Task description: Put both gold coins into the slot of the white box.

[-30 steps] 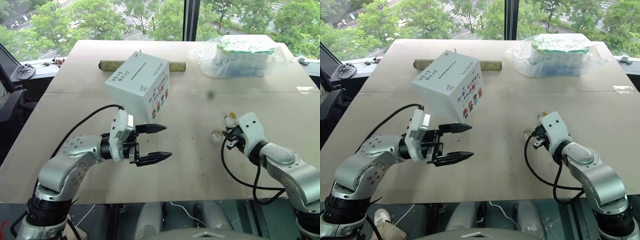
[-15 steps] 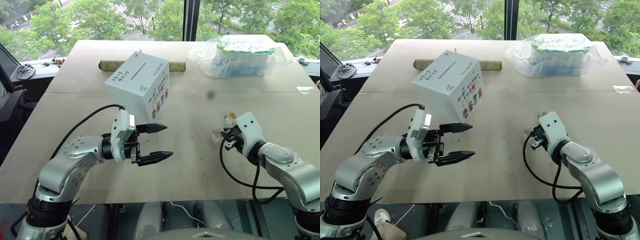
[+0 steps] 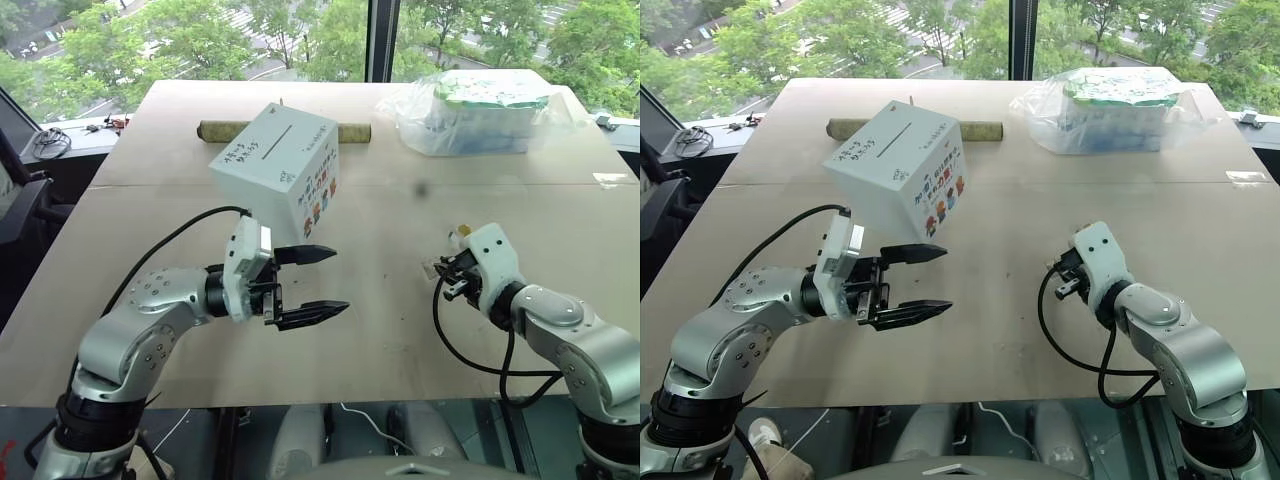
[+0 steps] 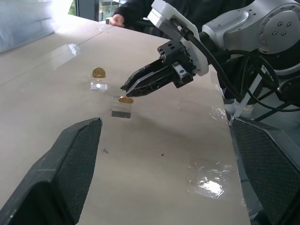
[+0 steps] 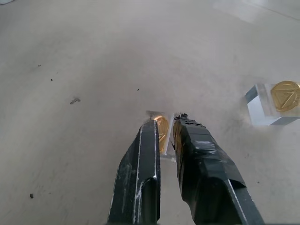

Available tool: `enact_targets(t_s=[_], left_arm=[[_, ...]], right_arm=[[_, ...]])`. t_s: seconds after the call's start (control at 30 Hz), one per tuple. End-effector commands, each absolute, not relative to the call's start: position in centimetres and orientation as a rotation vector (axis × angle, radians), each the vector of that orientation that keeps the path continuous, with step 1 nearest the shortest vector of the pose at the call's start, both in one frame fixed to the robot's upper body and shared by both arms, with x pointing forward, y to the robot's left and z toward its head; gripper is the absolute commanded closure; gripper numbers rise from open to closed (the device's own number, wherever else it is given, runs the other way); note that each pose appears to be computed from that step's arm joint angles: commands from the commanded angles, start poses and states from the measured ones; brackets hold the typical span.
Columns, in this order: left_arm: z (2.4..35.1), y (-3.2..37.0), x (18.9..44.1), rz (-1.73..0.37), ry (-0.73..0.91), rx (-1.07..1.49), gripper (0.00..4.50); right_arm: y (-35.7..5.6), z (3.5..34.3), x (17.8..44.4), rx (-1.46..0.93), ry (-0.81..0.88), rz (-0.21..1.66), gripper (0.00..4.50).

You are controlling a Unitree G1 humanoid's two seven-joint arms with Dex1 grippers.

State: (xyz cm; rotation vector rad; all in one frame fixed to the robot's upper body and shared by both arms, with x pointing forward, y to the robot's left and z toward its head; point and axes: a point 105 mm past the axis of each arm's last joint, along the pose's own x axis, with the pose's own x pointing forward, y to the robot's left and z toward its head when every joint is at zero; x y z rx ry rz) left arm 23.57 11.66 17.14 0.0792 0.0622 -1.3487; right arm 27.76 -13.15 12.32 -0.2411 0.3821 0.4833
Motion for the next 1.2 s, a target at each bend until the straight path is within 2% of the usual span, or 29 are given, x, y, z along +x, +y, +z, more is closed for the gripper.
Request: enact_targets(t_s=[0.03,0.27,1.1,1.17,1.2], left_arm=[[17.7,11.5,23.1,-1.375,0.039,0.101,0.00],[17.6,11.4,23.1,-1.375,0.041,0.098,0.00],[17.3,11.9,23.1,-1.354,0.040,0.111,0.00],[17.3,12.0,23.1,-1.352,0.039,0.110,0.00],[17.3,12.0,23.1,-1.350,0.038,0.109,0.00]], right_arm=[[-13.6,14.1,27.5,-0.287,0.321,0.464,3.85],[-13.2,13.4,27.1,-0.275,0.357,0.480,3.85],[-13.7,11.4,28.2,-0.279,0.402,0.432,3.85],[-13.9,11.4,28.3,-0.280,0.399,0.426,4.42],[-13.9,11.4,28.4,-0.281,0.398,0.425,4.48]])
